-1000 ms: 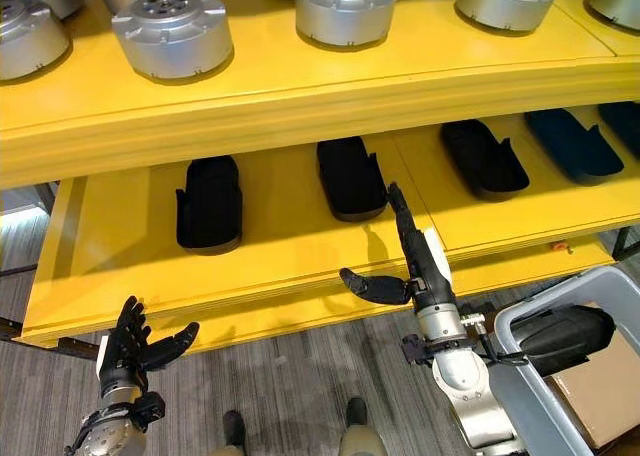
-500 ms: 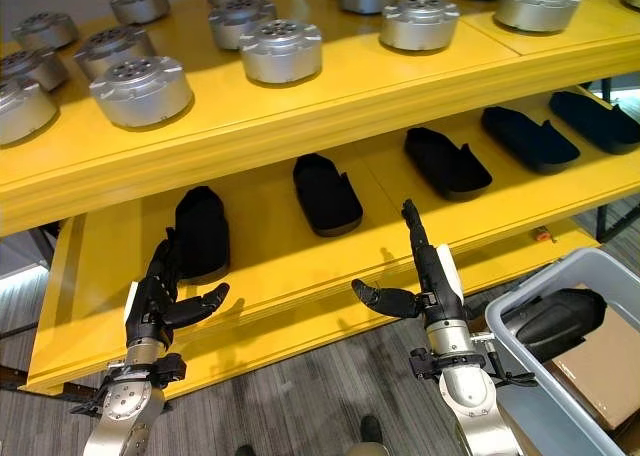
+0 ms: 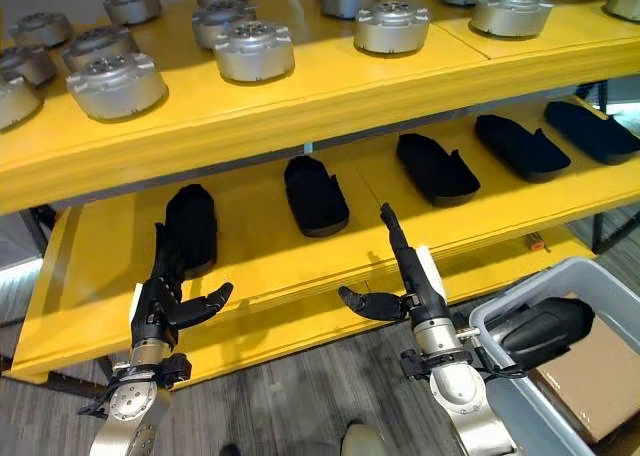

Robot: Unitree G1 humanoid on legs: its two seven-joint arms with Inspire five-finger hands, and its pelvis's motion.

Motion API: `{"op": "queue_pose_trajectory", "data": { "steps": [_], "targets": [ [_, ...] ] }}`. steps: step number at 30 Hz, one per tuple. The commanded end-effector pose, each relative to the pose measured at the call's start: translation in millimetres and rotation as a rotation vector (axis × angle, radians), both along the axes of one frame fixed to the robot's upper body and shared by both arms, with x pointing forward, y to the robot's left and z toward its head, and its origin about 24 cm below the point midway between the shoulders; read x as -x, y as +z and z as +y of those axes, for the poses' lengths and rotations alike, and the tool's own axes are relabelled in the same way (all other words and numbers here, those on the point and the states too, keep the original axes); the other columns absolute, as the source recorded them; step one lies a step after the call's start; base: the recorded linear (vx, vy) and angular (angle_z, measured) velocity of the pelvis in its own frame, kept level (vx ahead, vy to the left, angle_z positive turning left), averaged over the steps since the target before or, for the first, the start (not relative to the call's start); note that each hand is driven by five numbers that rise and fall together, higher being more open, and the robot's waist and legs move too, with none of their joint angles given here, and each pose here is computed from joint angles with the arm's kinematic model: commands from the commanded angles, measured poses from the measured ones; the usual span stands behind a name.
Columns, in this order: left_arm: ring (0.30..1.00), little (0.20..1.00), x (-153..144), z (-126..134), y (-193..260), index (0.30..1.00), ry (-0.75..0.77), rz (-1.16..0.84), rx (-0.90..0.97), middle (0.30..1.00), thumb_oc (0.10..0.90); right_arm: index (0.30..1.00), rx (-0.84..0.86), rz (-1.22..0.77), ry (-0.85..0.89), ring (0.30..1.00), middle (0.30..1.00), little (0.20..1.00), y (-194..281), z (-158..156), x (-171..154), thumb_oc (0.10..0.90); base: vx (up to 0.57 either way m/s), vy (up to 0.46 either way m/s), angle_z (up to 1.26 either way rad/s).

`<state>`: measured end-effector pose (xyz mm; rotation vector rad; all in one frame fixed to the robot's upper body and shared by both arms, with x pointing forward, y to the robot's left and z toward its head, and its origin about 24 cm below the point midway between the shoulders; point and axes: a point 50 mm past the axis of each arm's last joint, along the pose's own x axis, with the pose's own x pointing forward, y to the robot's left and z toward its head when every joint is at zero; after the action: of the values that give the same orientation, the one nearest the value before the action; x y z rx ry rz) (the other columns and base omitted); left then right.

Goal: Move parts from the plastic box to the shelf.

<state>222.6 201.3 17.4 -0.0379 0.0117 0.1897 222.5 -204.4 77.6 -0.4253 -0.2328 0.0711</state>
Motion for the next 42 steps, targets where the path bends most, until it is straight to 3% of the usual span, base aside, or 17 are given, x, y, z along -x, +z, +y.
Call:
{"op": "queue_pose_trajectory", "data": {
  "steps": [1, 12, 16, 42],
  "targets": [
    [1.0, 1.0, -19, 4, 55, 1.0, -0.019, -0.295, -0.053, 1.0, 0.9, 1.0, -0.007, -0.349, 0.041, 1.0, 1.0, 1.0, 61, 4, -2, 0.9, 0.05, -0.098, 0.91],
    [1.0, 1.0, -5, 11, 48, 1.0, -0.001, -0.273, -0.066, 1.0, 0.9, 1.0, -0.055, -0.284, 0.084, 1.0, 1.0, 1.0, 49, 11, -8, 0.9, 0.06, 0.012, -0.33],
    [1.0, 1.0, -11, 2, 48, 1.0, -0.016, -0.285, -0.037, 1.0, 0.9, 1.0, -0.06, -0.265, 0.044, 1.0, 1.0, 1.0, 43, 8, -7, 0.9, 0.08, 0.231, -0.71],
    [1.0, 1.0, -16, 16, 64, 1.0, 0.045, -0.317, -0.13, 1.0, 0.9, 1.0, -0.103, -0.204, 0.114, 1.0, 1.0, 1.0, 34, 43, -20, 0.9, 0.03, 0.137, -0.66]
  ]
}}
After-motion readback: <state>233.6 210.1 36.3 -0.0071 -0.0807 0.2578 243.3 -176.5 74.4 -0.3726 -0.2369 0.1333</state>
